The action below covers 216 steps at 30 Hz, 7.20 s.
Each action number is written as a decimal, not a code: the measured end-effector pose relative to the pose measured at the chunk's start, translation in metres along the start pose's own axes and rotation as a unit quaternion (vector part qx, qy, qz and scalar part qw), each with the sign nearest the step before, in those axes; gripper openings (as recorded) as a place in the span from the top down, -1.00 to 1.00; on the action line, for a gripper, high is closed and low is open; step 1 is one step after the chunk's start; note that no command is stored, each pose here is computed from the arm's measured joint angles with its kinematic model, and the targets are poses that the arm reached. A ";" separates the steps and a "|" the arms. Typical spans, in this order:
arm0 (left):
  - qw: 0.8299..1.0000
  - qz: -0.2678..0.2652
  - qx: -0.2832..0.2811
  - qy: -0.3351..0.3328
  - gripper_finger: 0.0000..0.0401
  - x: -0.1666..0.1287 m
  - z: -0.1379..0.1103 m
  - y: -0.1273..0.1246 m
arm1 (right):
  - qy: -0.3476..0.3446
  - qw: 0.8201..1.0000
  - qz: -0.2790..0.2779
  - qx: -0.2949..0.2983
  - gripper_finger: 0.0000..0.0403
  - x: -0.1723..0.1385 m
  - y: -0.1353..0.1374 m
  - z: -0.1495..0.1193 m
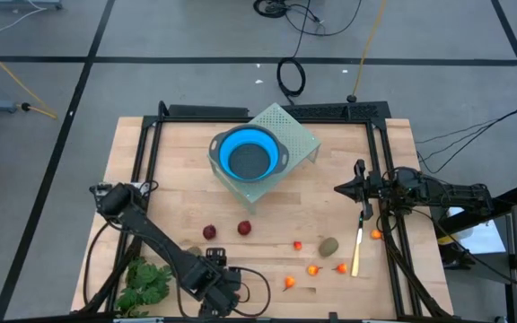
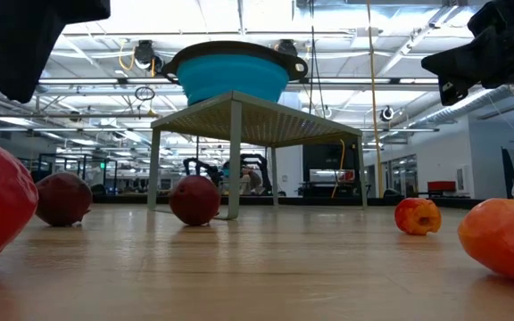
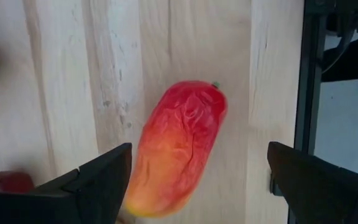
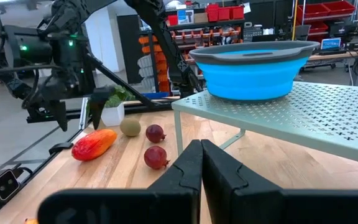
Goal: Pick & Place Fruit
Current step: Put the mango into the collapsible colander on the shelf
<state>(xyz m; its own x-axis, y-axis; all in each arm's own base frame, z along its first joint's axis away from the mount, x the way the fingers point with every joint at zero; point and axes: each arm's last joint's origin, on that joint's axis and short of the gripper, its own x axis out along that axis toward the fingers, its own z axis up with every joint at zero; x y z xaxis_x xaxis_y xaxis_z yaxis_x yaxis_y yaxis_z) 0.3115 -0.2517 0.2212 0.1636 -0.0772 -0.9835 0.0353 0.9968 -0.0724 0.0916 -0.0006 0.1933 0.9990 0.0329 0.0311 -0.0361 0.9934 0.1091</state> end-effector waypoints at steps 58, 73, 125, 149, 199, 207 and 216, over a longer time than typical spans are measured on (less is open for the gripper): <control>0.999 -0.008 0.051 0.018 -0.99 0.035 -0.012 0.008 | 0.000 1.000 -0.002 0.000 1.00 0.000 0.000 0.000; 0.998 -0.007 0.049 0.027 -0.99 0.053 -0.023 0.013 | 0.000 1.000 -0.002 0.000 1.00 0.000 0.000 0.000; 0.999 0.000 0.020 0.047 -0.13 0.011 0.001 0.020 | -0.004 1.000 -0.001 0.000 1.00 0.000 0.000 0.001; 0.996 -0.027 -0.069 -0.048 -0.04 -0.041 0.045 0.034 | -0.004 1.000 -0.001 0.000 1.00 0.000 0.000 0.001; 0.911 -0.114 -0.396 -0.019 -0.11 -0.062 0.076 0.075 | -0.003 1.000 -0.001 0.000 1.00 0.000 0.000 0.001; 0.953 -0.019 -0.283 -0.107 -0.04 -0.062 0.072 0.066 | -0.002 1.000 -0.001 0.000 1.00 0.000 0.000 0.000; 0.946 0.047 -0.271 -0.171 -0.10 -0.064 0.071 0.062 | 0.008 1.000 -0.002 0.001 1.00 0.000 0.000 -0.002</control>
<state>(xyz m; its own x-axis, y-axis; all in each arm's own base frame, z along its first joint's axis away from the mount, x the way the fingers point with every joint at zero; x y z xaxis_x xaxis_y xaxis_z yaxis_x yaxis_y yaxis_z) 0.3729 -0.1870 0.2910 0.4528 0.1023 -0.8857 -0.4907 0.8580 -0.1517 0.0917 -0.0006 0.1917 0.9994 0.0305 0.0148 -0.0320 0.9933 0.1113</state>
